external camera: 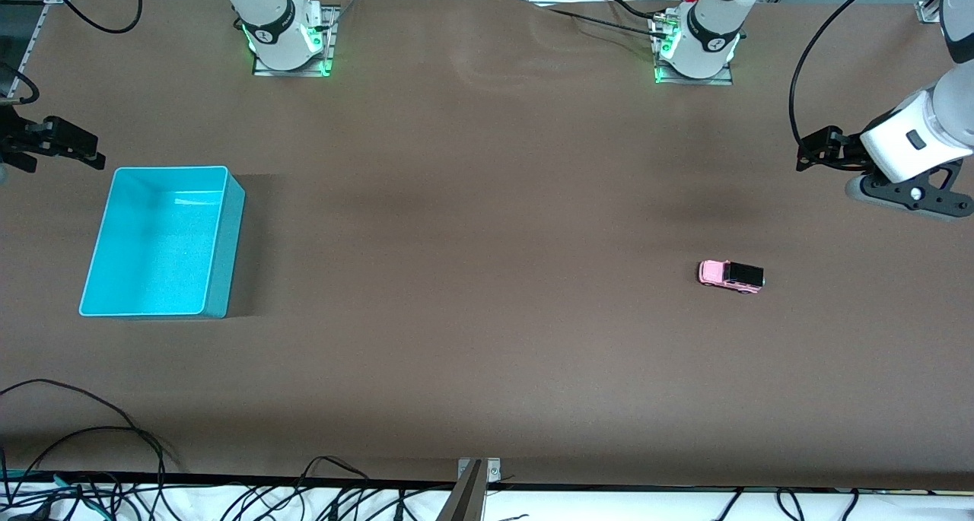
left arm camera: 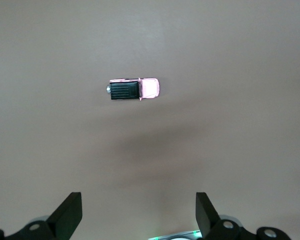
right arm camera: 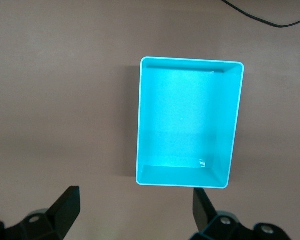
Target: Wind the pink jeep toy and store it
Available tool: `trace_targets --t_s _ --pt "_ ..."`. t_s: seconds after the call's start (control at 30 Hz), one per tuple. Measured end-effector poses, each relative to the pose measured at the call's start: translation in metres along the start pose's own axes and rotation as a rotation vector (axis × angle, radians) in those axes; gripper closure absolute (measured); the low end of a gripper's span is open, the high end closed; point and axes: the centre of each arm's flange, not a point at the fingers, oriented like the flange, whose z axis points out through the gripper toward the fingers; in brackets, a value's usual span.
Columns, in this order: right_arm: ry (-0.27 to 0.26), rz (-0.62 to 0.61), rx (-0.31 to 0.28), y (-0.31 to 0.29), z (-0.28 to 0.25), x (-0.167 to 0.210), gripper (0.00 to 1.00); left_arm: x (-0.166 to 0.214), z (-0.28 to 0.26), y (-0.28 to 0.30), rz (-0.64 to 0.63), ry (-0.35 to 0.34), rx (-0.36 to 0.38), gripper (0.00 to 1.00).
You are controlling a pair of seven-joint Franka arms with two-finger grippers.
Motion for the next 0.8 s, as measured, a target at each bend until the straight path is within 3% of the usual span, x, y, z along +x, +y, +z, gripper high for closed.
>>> trace_targets --t_s 0.3,0.8 --pt "0.000 0.000 0.000 0.000 0.000 0.000 0.00 0.018 0.030 -0.007 0.227 -0.048 -0.018 0.00" --pt "0.001 -0.002 0.000 -0.001 0.000 0.000 0.00 0.062 0.096 -0.037 0.626 -0.044 -0.037 0.00"
